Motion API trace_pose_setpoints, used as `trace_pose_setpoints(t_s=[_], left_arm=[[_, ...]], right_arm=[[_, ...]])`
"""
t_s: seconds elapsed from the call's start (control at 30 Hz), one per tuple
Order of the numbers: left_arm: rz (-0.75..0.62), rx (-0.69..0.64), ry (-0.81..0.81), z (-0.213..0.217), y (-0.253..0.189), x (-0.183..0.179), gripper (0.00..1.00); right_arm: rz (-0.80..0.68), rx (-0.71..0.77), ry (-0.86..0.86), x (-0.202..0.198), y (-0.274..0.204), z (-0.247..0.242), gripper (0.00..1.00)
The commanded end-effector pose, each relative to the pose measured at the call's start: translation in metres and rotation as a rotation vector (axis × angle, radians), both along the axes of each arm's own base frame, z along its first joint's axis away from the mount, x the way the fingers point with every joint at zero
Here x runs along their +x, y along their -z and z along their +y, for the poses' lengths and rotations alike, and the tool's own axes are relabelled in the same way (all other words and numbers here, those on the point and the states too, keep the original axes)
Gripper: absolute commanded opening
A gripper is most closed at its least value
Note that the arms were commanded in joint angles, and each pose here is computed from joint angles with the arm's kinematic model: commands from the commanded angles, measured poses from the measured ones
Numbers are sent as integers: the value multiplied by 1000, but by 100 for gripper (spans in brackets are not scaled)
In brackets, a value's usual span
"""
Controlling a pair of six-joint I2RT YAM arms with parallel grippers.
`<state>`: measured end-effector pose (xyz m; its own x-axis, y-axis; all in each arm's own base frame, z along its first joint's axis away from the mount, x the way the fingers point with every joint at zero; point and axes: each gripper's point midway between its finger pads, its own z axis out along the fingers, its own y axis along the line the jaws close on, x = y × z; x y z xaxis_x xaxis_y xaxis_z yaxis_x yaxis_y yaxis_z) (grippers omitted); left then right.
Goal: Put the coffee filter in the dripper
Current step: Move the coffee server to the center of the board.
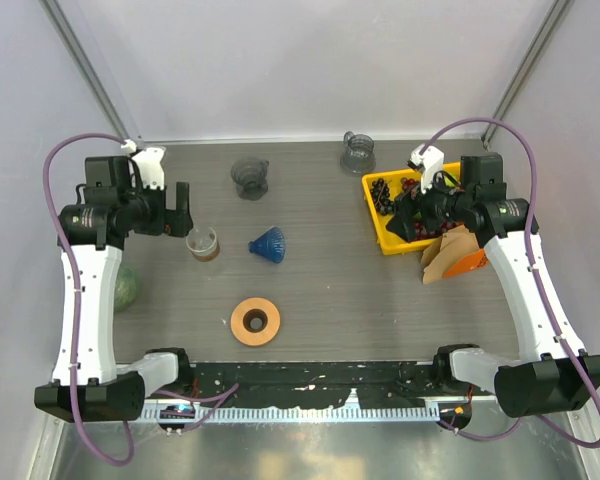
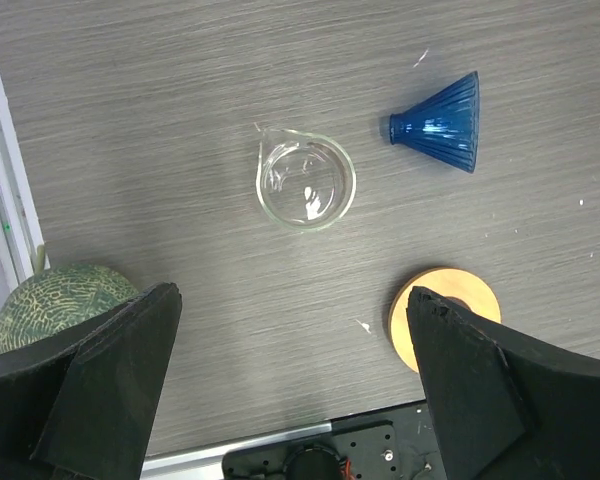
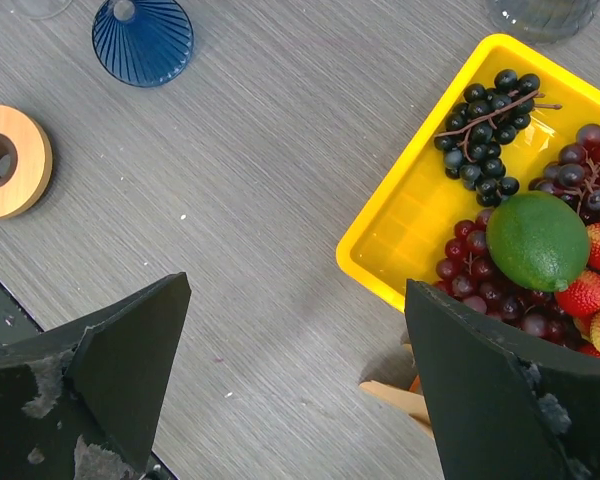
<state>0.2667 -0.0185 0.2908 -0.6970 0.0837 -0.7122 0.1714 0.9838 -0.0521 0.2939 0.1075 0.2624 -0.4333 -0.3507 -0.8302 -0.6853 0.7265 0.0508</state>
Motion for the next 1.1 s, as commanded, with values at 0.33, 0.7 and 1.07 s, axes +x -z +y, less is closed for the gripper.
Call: trace_pose_setpoints(t_s=[0.33,0.7,1.07], left_arm=[[185,324,581,25,70,-19,99],[123,382,925,26,117,32,99],[86,337,1080,16,150,68,99]], right_arm=[[-7,-19,-49,-3,-2,2,96],[-14,-104,-12,10,-3,-13,95],[-18,-160,6,16,-4,-22,95]])
